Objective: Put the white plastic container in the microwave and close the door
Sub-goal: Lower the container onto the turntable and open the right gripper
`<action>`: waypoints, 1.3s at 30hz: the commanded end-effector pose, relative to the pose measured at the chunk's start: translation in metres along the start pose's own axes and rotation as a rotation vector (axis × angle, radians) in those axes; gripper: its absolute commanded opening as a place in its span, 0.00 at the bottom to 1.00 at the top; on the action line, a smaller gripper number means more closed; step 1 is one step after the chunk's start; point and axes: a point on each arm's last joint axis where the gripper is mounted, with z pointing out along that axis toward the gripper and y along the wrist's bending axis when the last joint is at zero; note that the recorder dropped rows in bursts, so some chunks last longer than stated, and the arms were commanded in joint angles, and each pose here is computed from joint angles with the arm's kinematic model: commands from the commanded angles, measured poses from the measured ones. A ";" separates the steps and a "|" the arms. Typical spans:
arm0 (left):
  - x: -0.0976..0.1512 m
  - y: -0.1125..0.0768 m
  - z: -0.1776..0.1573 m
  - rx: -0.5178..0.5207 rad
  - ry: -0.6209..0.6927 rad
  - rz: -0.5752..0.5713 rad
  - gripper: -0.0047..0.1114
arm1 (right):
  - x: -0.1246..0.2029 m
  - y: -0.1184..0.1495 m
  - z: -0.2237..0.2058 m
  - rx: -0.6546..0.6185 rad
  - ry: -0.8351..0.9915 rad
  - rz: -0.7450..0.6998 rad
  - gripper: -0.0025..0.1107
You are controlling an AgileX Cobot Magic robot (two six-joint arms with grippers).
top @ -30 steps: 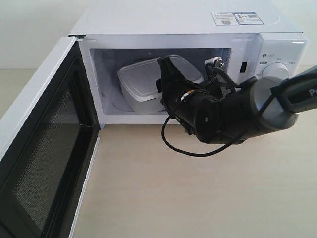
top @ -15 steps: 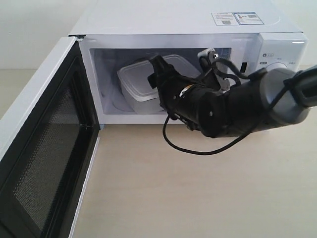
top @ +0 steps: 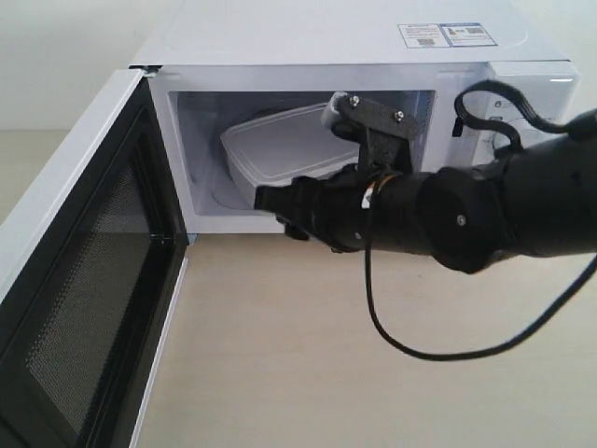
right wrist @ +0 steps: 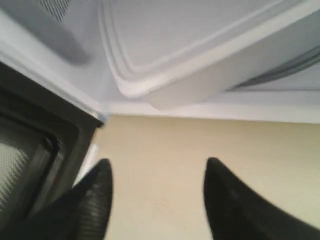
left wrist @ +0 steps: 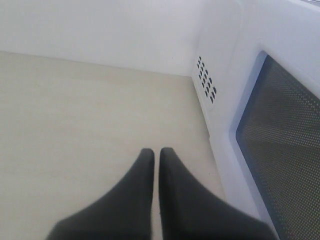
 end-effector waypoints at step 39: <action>0.001 0.000 0.000 0.001 0.001 -0.006 0.08 | -0.016 -0.007 0.091 0.043 -0.436 -0.343 0.02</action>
